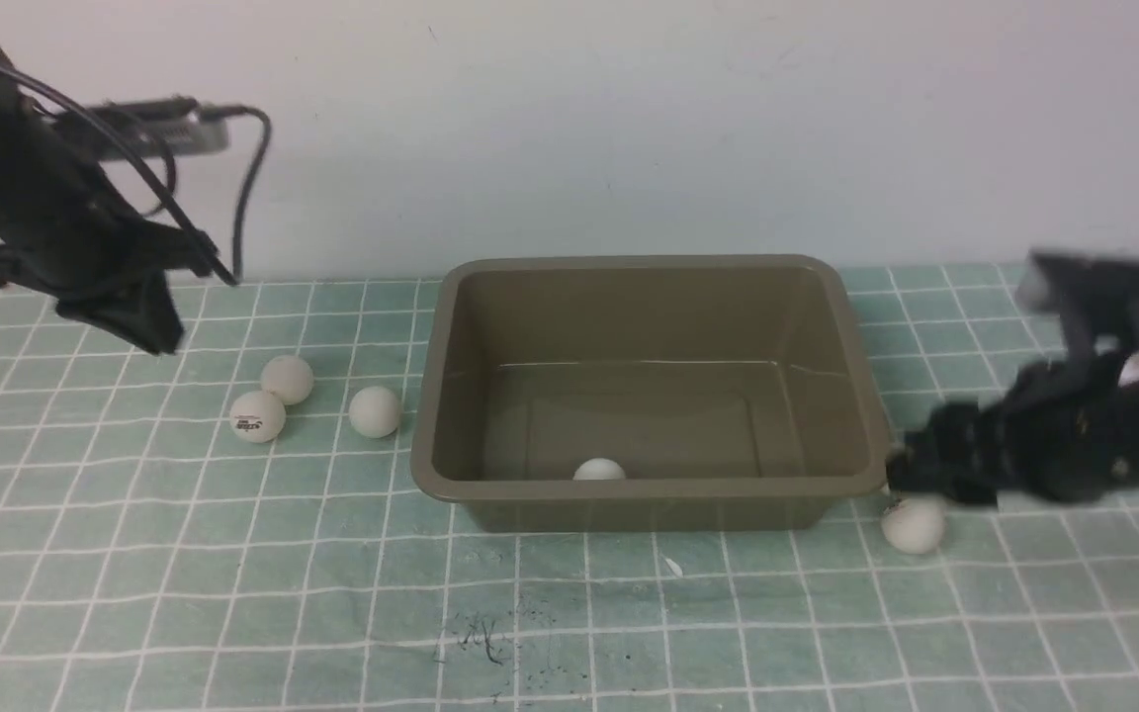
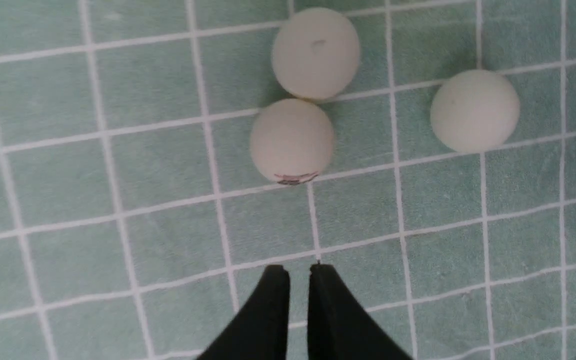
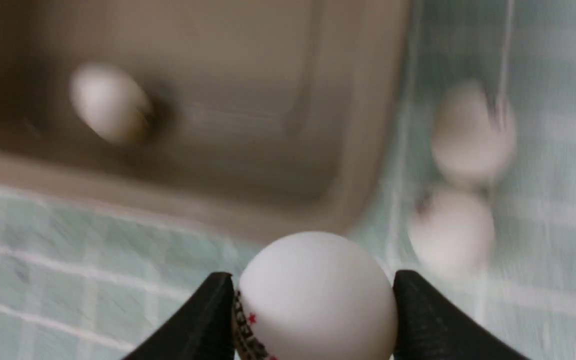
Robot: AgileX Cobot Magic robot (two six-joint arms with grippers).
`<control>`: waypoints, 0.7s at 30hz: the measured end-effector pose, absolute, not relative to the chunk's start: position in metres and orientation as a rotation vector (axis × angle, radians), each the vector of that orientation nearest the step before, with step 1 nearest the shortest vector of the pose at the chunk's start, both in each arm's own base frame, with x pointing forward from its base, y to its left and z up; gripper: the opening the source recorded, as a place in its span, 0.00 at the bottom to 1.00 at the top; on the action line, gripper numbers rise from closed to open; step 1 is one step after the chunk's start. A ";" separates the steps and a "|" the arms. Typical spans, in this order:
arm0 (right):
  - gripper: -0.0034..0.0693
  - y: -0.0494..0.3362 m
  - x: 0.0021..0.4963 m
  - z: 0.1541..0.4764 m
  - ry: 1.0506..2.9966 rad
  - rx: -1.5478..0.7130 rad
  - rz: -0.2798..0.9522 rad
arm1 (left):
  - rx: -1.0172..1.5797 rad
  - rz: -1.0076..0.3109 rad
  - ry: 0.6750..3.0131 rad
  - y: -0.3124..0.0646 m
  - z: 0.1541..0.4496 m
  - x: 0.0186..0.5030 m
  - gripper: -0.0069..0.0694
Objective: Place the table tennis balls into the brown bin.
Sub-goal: 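Release the ping pong ball into the bin and lift the gripper away, then reach for and grasp a ping pong ball on the table beside the basket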
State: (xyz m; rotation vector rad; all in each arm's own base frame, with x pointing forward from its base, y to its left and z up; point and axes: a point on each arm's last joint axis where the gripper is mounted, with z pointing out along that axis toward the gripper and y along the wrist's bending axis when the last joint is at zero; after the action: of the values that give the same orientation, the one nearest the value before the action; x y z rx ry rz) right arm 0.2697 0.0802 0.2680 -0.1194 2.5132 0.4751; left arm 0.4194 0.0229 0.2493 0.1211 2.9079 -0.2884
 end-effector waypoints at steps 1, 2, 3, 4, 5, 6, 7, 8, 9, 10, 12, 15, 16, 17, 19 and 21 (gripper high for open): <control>0.55 0.082 0.274 0.277 2.484 -0.126 0.485 | 0.143 -0.304 2.917 0.020 0.241 0.423 0.20; 0.55 0.087 0.283 0.286 2.463 -0.148 0.495 | 0.163 -0.313 2.924 0.017 0.230 0.427 0.27; 0.55 0.088 0.287 0.291 2.449 -0.157 0.498 | 0.168 -0.314 2.922 0.016 0.227 0.429 0.28; 0.55 0.092 0.294 0.294 2.443 -0.169 0.503 | 0.173 -0.314 2.926 0.015 0.221 0.431 0.35; 0.55 0.095 0.301 0.296 2.445 -0.181 0.508 | 0.176 -0.314 2.926 0.013 0.215 0.434 0.42; 0.55 0.100 0.310 0.296 2.454 -0.197 0.514 | 0.178 -0.314 2.925 0.011 0.208 0.437 0.49; 0.56 0.104 0.320 0.294 2.468 -0.208 0.519 | 0.178 -0.312 2.924 0.010 0.203 0.439 0.55; 0.57 0.109 0.330 0.291 2.490 -0.221 0.525 | 0.181 -0.310 2.922 0.007 0.194 0.443 0.66; 0.62 0.112 0.337 0.288 2.509 -0.230 0.530 | 0.181 -0.309 2.922 0.006 0.191 0.444 0.71; 0.67 0.114 0.344 0.285 2.529 -0.240 0.534 | 0.179 -0.308 2.925 0.006 0.184 0.447 0.77; 0.77 0.117 0.351 0.282 2.561 -0.259 0.541 | 0.180 -0.305 2.931 0.005 0.176 0.449 0.85; 0.86 0.118 0.354 0.292 2.561 -0.289 0.545 | 0.190 -0.281 2.943 0.005 0.166 0.451 0.89; 0.87 0.118 0.354 0.299 2.545 -0.299 0.541 | 0.197 -0.271 2.950 0.006 0.164 0.451 0.88; 0.85 0.117 0.351 0.308 2.521 -0.315 0.526 | 0.202 -0.264 2.957 0.006 0.161 0.451 0.84; 0.77 0.112 0.343 0.325 2.479 -0.343 0.487 | 0.209 -0.247 2.970 0.007 0.160 0.450 0.74; 0.65 0.106 0.331 0.342 2.456 -0.363 0.429 | 0.221 -0.209 2.983 0.010 0.162 0.449 0.52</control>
State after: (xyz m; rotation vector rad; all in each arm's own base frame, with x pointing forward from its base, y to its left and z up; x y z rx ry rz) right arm 0.3310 0.1061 0.3417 -0.3632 2.4556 0.4288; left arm 0.4486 0.0095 0.1622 0.2210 2.9832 -0.2089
